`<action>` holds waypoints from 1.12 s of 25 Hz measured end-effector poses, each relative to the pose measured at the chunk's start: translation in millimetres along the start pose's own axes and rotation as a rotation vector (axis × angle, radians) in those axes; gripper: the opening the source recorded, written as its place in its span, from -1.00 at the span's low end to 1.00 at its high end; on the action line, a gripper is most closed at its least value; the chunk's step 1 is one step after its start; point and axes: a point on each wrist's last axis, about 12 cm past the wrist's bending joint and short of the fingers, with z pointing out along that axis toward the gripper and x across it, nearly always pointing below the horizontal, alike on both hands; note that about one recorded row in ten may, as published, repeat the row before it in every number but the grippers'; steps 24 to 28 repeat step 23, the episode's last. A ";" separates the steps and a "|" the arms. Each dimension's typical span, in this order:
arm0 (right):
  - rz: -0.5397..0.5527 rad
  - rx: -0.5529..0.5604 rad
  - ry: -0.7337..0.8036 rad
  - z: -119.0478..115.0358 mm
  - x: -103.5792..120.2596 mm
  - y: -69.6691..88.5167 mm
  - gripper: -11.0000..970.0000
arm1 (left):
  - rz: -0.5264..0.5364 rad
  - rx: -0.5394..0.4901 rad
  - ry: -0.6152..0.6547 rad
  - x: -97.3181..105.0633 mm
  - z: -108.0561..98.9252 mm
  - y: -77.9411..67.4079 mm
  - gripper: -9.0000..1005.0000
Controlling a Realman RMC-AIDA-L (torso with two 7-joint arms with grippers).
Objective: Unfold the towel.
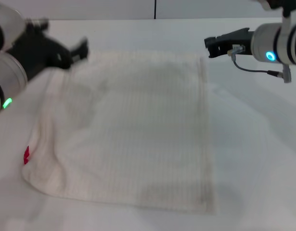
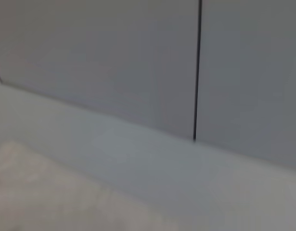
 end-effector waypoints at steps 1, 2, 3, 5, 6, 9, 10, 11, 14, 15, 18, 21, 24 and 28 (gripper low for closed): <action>-0.016 0.016 -0.057 -6.5 4.3 3.8 -0.98 | 0.009 -0.039 -0.056 3.2 2.7 5.4 0.72; -0.030 0.061 -0.175 -20.8 16.7 10.4 -0.98 | 0.013 -0.091 -0.117 9.4 5.3 13.3 0.72; -0.030 0.061 -0.175 -20.8 16.7 10.4 -0.98 | 0.008 -0.145 -0.178 16.1 7.3 22.1 0.72; -0.053 0.147 -0.326 -35.7 43.2 20.9 -0.98 | 0.001 -0.283 -0.319 45.5 8.3 42.2 0.72; -0.053 0.147 -0.326 -35.7 43.2 20.9 -0.98 | 0.001 -0.283 -0.319 45.5 8.3 42.2 0.72; -0.069 0.251 -0.469 -41.7 78.5 31.9 -0.98 | -0.028 -0.411 -0.450 80.9 2.9 54.4 0.72; -0.072 0.286 -0.521 -42.8 93.1 34.6 -0.98 | -0.038 -0.448 -0.483 88.2 0.2 57.5 0.72; -0.078 0.313 -0.566 -43.6 110.5 37.1 -0.98 | -0.045 -0.506 -0.507 105.4 -3.7 62.4 0.72; -0.068 0.373 -0.715 -54.0 155.8 30.7 -0.98 | -0.058 -0.573 -0.495 127.7 -8.6 68.3 0.72; -0.056 0.386 -0.776 -60.2 165.6 25.1 -0.98 | -0.070 -0.591 -0.475 136.4 -9.2 70.1 0.72; -0.060 0.462 -0.897 -83.4 184.2 8.1 -0.98 | -0.124 -0.624 -0.400 165.1 -14.3 74.0 0.72; -0.076 0.516 -0.953 -95.9 188.2 2.2 -0.98 | -0.166 -0.632 -0.387 176.0 -17.4 75.8 0.72; -0.071 0.516 -0.949 -95.1 188.1 2.4 -0.98 | -0.191 -0.633 -0.386 180.3 -18.9 76.7 0.72; -0.071 0.516 -0.949 -95.1 188.1 2.4 -0.98 | -0.191 -0.633 -0.386 180.3 -18.9 76.7 0.72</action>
